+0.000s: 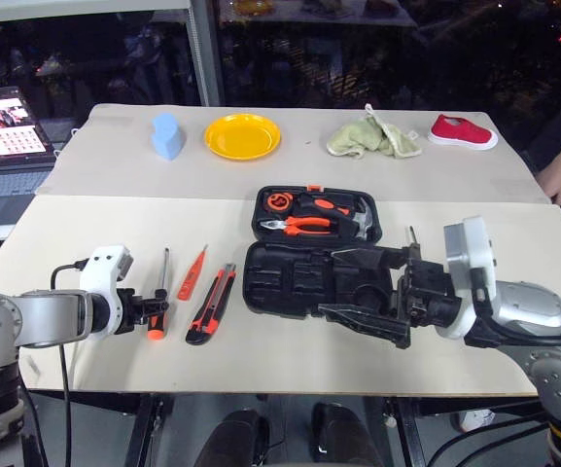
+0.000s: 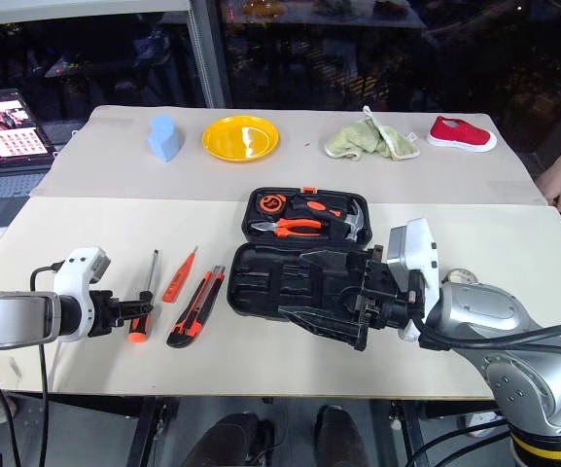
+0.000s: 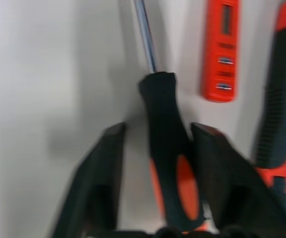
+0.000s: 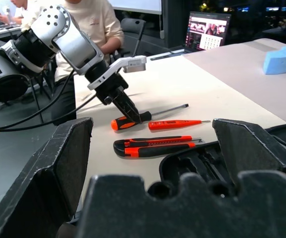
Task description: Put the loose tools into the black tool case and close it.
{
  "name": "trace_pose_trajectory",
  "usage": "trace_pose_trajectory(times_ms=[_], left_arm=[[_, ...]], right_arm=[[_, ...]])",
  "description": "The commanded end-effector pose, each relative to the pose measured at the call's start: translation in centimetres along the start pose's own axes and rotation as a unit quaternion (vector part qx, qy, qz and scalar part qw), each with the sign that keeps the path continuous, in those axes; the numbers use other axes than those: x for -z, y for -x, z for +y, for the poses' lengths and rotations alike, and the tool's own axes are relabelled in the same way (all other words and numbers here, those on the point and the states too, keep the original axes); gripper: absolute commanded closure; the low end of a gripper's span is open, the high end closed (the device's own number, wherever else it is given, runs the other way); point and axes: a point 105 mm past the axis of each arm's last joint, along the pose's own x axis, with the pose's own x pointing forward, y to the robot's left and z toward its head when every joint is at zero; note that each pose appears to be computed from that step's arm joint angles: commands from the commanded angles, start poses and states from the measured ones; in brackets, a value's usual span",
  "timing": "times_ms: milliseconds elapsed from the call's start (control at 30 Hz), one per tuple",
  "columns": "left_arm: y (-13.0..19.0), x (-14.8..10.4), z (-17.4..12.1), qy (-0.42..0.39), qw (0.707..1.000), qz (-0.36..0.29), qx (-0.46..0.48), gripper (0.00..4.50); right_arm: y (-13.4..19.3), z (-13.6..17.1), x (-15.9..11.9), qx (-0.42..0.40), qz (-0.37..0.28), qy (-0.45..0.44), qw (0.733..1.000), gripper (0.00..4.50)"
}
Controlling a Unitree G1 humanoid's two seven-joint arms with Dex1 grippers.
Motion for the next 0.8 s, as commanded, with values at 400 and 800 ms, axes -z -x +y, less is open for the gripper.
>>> trace_pose_trajectory(times_ms=[400, 800], left_arm=[[1.9, -4.7, 5.5, -0.035, 0.990, -0.056, -0.126, 3.82], [0.9, -14.0, -8.6, -0.525, 0.808, -0.155, 0.220, 3.82]], right_arm=[[1.3, -1.3, -1.0, 0.035, -0.015, 0.017, 0.999, 0.00], [5.8, -3.4, 0.1, 0.165, 0.021, 0.005, 0.986, 0.00]])
